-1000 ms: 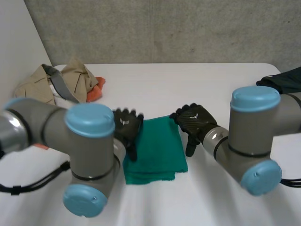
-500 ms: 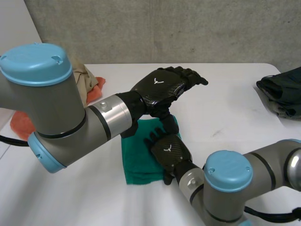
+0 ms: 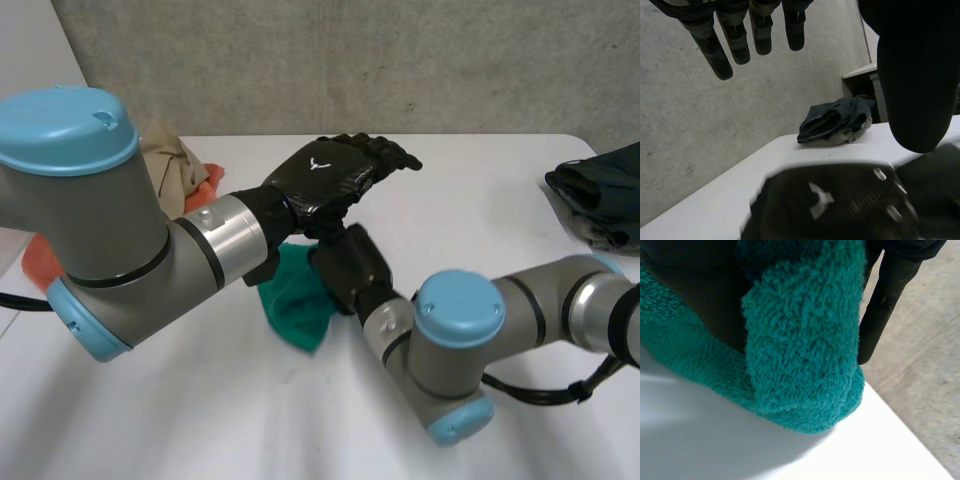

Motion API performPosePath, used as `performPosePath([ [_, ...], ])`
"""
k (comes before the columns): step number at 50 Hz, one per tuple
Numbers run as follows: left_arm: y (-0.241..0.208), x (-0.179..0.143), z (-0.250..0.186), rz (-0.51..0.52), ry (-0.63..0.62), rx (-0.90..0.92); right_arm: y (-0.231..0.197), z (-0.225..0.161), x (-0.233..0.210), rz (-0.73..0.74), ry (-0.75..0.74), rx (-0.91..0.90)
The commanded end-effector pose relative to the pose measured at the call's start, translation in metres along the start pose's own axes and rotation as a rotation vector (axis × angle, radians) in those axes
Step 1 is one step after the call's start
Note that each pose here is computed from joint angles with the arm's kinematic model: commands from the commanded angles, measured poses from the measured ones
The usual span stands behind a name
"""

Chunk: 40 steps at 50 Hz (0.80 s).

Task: Fold the laundry.

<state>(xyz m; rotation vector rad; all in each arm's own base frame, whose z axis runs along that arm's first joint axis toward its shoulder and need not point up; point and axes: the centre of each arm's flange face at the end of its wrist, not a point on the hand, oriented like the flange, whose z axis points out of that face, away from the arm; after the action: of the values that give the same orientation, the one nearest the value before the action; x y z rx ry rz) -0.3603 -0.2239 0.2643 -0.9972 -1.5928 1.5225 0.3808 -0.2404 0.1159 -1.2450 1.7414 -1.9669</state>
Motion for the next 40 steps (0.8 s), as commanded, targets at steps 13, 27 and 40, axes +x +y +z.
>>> performPosePath([
  [13,-0.04,-0.012,-0.017,0.049,-0.055,0.096,-0.044,0.006,0.294,-0.046,0.603,0.345],
  [27,-0.033,-0.007,-0.014,0.047,-0.039,0.079,0.132,-0.048,0.436,0.021,0.629,0.277],
  [40,-0.018,-0.002,-0.012,0.022,-0.025,0.038,0.224,-0.102,0.451,0.124,0.551,0.166],
])
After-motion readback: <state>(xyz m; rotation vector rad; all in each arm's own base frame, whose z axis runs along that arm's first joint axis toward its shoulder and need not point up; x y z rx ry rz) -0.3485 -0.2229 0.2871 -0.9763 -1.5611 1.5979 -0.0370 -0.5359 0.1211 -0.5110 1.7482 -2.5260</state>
